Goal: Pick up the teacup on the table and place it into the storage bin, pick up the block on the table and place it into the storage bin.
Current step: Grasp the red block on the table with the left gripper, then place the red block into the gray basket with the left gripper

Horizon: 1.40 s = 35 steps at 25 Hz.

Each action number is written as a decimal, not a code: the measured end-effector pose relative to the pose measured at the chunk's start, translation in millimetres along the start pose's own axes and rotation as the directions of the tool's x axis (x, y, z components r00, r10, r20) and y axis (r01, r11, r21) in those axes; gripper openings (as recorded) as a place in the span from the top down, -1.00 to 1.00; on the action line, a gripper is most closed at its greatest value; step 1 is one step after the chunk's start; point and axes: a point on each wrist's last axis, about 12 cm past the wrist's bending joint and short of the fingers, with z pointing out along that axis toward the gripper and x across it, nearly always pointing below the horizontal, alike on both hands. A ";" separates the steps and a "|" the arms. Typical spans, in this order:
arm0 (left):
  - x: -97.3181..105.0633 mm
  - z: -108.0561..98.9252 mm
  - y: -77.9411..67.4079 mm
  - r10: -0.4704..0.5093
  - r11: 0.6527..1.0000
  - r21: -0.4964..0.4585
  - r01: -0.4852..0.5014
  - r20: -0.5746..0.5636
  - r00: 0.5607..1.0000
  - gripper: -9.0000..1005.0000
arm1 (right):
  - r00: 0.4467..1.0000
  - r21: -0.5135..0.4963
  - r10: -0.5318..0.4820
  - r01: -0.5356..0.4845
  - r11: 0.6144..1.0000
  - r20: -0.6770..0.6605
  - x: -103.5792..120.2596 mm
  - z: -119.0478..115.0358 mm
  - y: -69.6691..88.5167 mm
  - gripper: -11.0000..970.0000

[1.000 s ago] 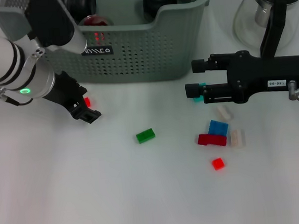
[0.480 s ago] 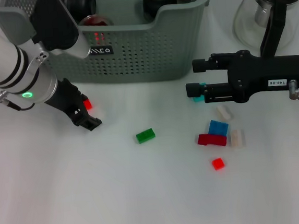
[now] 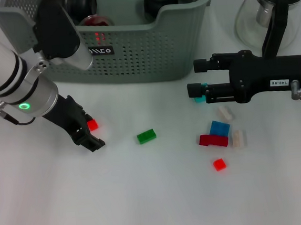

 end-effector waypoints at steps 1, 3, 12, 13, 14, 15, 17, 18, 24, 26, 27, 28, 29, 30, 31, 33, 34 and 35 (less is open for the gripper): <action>0.2 -0.1 -0.8 0.000 1.000 0.006 0.000 -0.002 1.000 -0.40 | 1.000 0.000 0.000 0.000 1.000 0.000 0.0 0.0 0.0 -0.57; 0.2 -0.9 -1.5 0.000 1.000 0.008 0.000 0.001 1.000 -0.40 | 1.000 0.000 -0.001 0.001 1.000 0.000 -0.5 0.0 -0.2 -0.57; -3.1 1.6 0.2 -0.009 0.999 -0.032 0.009 0.000 1.000 -0.39 | 1.000 0.000 -0.005 0.005 1.000 -0.003 -1.5 0.4 -0.8 -0.57; -3.5 2.6 -0.1 -0.007 0.999 -0.037 0.007 -0.004 1.000 -0.39 | 1.000 0.000 -0.005 0.005 1.000 -0.003 -1.5 0.3 -0.8 -0.57; -3.8 3.8 -0.3 -0.006 0.999 -0.040 0.006 -0.008 1.000 -0.39 | 1.000 0.000 -0.005 0.005 1.000 -0.003 -1.5 0.3 -0.8 -0.57; -3.6 4.4 -0.3 -0.006 0.999 -0.042 0.006 -0.011 1.000 -0.39 | 1.000 0.000 -0.005 0.005 1.000 -0.003 -1.6 0.4 -0.9 -0.57; -3.2 4.8 -0.1 -0.007 0.999 -0.043 0.007 -0.015 1.000 -0.29 | 1.000 0.000 -0.005 0.005 1.000 -0.003 -1.8 0.5 -0.9 -0.57; -3.1 4.9 -0.1 -0.007 0.999 -0.044 0.006 -0.016 1.000 -0.25 | 1.000 0.000 -0.006 0.006 1.000 -0.003 -1.9 0.6 -0.9 -0.57; -3.7 4.6 -0.1 -0.008 0.999 -0.046 0.008 -0.015 1.000 0.01 | 1.000 0.000 -0.005 0.005 1.000 -0.003 -1.7 0.5 -0.9 -0.57; -3.7 4.9 -0.1 -0.009 0.999 -0.046 0.008 -0.015 1.000 0.05 | 1.000 -0.001 -0.005 0.005 1.000 -0.004 -1.7 0.6 -0.9 -0.57; -3.7 4.9 0.1 -0.012 0.999 -0.046 0.011 -0.014 1.000 0.07 | 1.000 -0.001 -0.005 0.005 1.000 -0.004 -1.7 0.7 -0.9 -0.57; -4.0 4.5 0.5 -0.017 0.999 -0.047 0.016 -0.012 1.000 0.09 | 1.000 -0.001 -0.005 0.005 1.000 -0.004 -1.7 0.7 -0.9 -0.57; -4.3 4.2 1.0 -0.022 0.999 -0.049 0.022 -0.011 1.000 0.11 | 1.000 -0.001 -0.005 0.005 1.000 -0.004 -1.6 0.7 -0.9 -0.57; -4.5 3.7 1.7 -0.029 0.998 -0.052 0.028 -0.010 1.000 0.18 | 1.000 -0.001 -0.005 0.005 1.000 -0.004 -1.5 0.7 -0.8 -0.57; -4.4 3.5 2.3 -0.032 0.998 -0.057 0.031 -0.010 0.999 0.26 | 1.000 -0.001 -0.005 0.005 1.000 -0.004 -1.5 0.8 -0.8 -0.57; -4.6 3.1 3.7 -0.034 0.997 -0.070 0.033 -0.009 0.999 0.41 | 1.000 -0.001 -0.004 0.004 1.000 -0.004 -1.5 0.8 -0.8 -0.57; -4.3 3.2 3.8 -0.034 0.997 -0.073 0.033 -0.009 0.999 0.49 | 1.000 -0.001 -0.004 0.004 1.000 -0.005 -1.4 0.7 -0.8 -0.57; -4.2 3.4 3.9 -0.034 0.996 -0.077 0.033 -0.007 0.999 0.52 | 1.000 -0.001 -0.004 0.004 1.000 -0.004 -1.3 0.6 -0.8 -0.57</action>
